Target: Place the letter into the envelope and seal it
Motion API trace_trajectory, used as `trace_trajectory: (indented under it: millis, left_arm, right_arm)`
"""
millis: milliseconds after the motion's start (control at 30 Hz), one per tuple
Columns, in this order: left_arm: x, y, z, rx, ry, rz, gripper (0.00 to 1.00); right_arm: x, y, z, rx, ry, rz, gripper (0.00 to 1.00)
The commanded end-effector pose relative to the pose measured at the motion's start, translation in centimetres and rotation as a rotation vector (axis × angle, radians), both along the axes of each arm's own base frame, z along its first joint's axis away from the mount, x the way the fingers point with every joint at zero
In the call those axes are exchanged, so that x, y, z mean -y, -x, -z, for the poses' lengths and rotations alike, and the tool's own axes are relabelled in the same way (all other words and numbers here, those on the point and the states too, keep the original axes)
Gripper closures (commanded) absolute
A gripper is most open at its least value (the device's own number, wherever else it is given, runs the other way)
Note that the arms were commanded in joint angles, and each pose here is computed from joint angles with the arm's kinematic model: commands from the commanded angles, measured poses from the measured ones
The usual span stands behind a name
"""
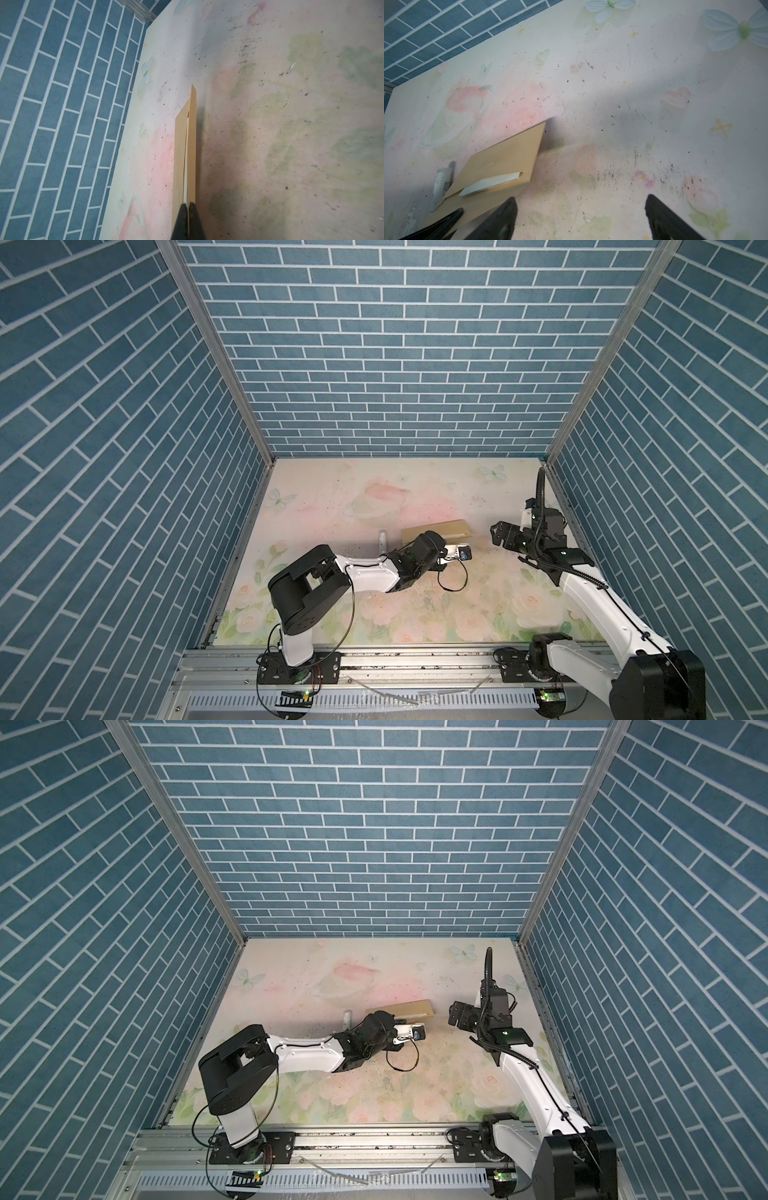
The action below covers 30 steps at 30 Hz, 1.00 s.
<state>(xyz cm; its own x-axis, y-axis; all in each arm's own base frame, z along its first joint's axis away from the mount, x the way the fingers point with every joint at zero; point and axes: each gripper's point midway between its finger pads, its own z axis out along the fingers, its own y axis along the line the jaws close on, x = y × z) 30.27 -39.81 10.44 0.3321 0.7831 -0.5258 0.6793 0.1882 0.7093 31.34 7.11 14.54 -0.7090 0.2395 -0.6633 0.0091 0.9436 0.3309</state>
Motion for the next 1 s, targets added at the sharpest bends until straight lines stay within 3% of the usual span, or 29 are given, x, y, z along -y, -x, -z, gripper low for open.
trace_trajectory:
  millis: [0,333,433,533,600,667,800,900,967]
  left_arm:
    - [1.5,1.1,-0.2,0.066,0.026,0.126,1.0]
    - [0.8,2.8,3.1,0.019,-0.009,0.189,1.0]
    - [0.3,3.2,3.7,-0.01,-0.018,0.181,0.83]
    - [-0.1,3.6,4.1,-0.04,-0.023,0.181,0.74]
    - [-0.3,3.7,3.8,-0.049,-0.007,0.168,0.54]
    - [-0.6,3.6,3.1,-0.049,0.016,0.139,0.45]
    - [-1.4,2.7,-2.0,-0.072,0.186,0.009,0.35]
    - [-2.7,1.8,-6.6,-0.123,0.336,-0.137,0.1]
    - [-4.1,1.3,-8.8,-0.139,0.389,-0.228,0.09]
  right_arm:
    - [-0.9,0.2,0.6,-0.02,-0.033,-0.049,0.05]
    - [-3.7,-0.2,1.7,-0.072,-0.161,-0.141,0.07]
    - [-3.9,-0.2,2.0,-0.084,-0.172,-0.151,0.07]
    - [-4.1,-0.2,2.2,-0.092,-0.179,-0.158,0.06]
    - [-4.2,-0.3,2.2,-0.095,-0.184,-0.163,0.04]
    - [-4.3,-0.3,2.1,-0.09,-0.186,-0.17,0.03]
    - [-4.3,-0.4,1.7,-0.065,-0.175,-0.185,0.01]
    - [-4.0,-0.5,1.4,-0.047,-0.151,-0.177,0.01]
    - [-3.6,-0.6,1.3,-0.044,-0.133,-0.162,0.01]
